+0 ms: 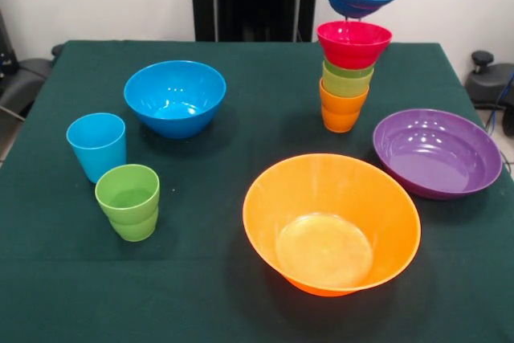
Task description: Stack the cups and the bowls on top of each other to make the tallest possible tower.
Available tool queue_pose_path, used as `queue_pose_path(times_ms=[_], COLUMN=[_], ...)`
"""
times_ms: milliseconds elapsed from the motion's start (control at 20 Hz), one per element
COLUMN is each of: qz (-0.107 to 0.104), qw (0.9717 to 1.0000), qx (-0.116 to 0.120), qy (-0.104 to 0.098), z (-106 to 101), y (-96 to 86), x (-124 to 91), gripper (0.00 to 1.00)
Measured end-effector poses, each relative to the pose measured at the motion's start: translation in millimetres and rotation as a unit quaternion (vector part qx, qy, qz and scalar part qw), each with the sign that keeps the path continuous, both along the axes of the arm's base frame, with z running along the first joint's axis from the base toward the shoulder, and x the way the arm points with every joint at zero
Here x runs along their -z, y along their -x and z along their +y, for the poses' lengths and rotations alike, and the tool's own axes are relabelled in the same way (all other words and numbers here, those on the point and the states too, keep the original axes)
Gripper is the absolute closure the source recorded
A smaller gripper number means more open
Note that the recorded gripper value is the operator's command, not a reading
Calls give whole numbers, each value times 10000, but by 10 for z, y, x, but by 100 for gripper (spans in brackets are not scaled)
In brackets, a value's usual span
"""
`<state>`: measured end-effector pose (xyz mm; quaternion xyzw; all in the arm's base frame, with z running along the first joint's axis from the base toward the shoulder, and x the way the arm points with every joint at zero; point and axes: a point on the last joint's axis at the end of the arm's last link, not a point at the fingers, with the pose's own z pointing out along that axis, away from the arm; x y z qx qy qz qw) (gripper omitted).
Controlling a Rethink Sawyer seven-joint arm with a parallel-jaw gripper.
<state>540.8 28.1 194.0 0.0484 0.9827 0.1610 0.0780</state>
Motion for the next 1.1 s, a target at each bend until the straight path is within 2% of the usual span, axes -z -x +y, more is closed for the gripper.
queue_pose_path(times_ms=[300, 650, 750, 1100], qz=[-20, -286, -358, -390], qw=[10000, 9995, 9993, 9991], qx=[-47, -121, -121, -65], qy=[-5, 56, 79, 166], z=[75, 149, 152, 84], y=[59, 57, 56, 91], x=[30, 60, 71, 120], gripper=[100, 100, 100, 100])
